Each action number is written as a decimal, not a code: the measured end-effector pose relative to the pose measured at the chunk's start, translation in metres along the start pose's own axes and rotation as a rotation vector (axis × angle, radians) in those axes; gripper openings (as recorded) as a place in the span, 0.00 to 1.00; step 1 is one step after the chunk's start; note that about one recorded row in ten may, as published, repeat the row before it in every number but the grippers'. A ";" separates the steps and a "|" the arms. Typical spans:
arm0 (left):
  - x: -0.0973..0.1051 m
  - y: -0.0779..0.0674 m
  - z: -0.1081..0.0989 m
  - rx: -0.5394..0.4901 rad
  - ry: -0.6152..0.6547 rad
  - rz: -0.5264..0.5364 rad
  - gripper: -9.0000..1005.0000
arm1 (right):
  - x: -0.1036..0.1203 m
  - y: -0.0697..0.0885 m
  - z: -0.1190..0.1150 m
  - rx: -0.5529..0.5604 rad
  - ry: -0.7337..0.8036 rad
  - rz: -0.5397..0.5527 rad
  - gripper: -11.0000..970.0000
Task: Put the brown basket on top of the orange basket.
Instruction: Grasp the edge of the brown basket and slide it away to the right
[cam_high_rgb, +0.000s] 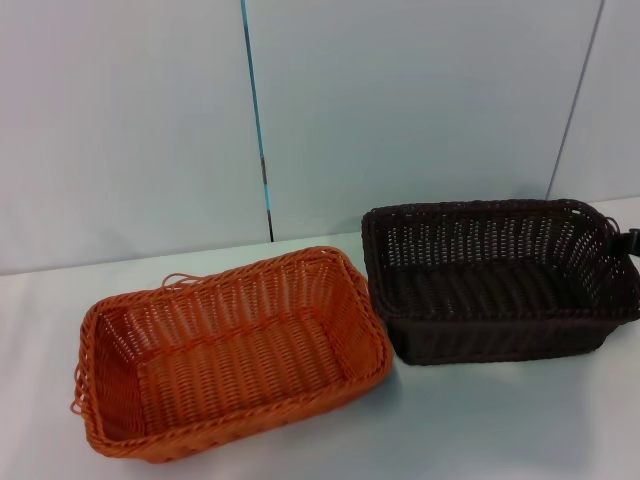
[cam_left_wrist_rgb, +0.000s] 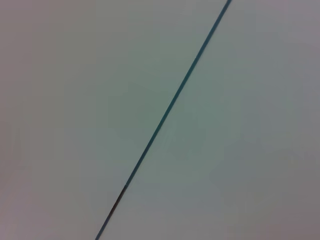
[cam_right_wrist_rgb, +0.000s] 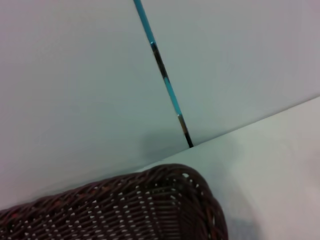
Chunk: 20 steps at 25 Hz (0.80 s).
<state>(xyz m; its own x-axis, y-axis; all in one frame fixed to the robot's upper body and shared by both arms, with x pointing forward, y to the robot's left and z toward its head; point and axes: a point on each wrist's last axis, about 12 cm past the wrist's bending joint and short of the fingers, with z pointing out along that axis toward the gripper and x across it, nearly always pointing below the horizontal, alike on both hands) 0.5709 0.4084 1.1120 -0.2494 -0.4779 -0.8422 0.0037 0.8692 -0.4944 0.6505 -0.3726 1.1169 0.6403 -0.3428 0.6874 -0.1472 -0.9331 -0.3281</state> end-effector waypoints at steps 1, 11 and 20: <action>0.000 0.000 -0.001 -0.001 -0.001 0.001 0.80 | 0.004 0.001 0.000 0.000 -0.006 0.007 0.57; 0.001 0.002 -0.002 -0.005 0.001 -0.002 0.80 | 0.000 -0.008 0.008 -0.002 -0.033 -0.010 0.52; 0.001 0.002 -0.002 -0.007 0.001 -0.002 0.80 | -0.006 -0.007 0.009 -0.005 -0.038 -0.005 0.48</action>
<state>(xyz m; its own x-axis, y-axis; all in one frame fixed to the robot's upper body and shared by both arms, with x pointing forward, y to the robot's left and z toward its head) 0.5687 0.4101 1.1106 -0.2501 -0.4798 -0.8410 -0.0032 0.8690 -0.4948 0.6551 -0.3627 1.1092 0.6692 -0.3338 0.6639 -0.1479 -0.9354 -0.3212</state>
